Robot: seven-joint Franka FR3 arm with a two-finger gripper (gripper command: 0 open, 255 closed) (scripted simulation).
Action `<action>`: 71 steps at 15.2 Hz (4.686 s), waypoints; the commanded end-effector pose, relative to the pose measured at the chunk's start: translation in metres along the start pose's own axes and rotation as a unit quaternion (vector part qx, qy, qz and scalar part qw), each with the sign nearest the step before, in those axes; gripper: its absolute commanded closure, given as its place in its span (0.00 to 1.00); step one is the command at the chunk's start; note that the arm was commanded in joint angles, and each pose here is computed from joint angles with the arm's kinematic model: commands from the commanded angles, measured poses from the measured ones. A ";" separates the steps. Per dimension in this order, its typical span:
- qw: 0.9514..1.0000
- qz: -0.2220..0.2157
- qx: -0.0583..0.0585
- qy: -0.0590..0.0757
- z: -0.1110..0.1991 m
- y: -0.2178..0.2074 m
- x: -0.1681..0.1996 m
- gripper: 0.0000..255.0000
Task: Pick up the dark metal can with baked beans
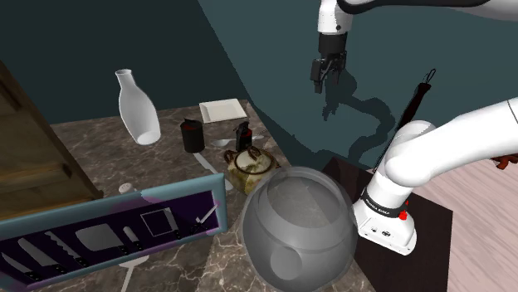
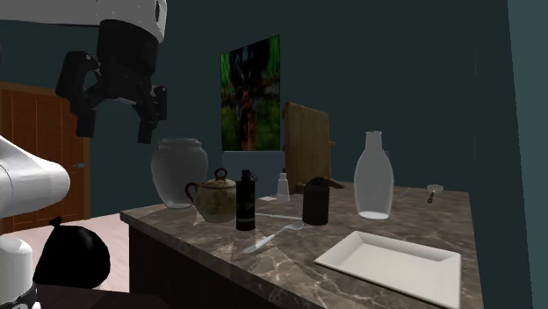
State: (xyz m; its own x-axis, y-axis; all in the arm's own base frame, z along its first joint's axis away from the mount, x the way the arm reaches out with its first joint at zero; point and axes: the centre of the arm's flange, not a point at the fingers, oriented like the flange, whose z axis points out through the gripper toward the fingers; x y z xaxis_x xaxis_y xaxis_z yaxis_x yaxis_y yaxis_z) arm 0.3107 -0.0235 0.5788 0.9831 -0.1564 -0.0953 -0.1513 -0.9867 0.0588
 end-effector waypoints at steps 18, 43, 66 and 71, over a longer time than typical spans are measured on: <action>0.986 -0.161 0.015 0.045 0.033 -0.157 0.136 0.00; 0.944 -0.317 0.029 0.089 0.091 -0.352 0.221 0.00; 0.944 -0.317 0.029 0.089 0.033 -0.349 0.215 1.00; 0.944 -0.317 0.029 0.089 0.012 -0.347 0.213 1.00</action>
State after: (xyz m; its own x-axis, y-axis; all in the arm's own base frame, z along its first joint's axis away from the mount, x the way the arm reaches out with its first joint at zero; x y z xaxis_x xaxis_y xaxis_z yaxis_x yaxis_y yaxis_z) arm 0.5714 0.2851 0.5233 0.8789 0.4708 0.0765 0.4727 -0.8812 -0.0092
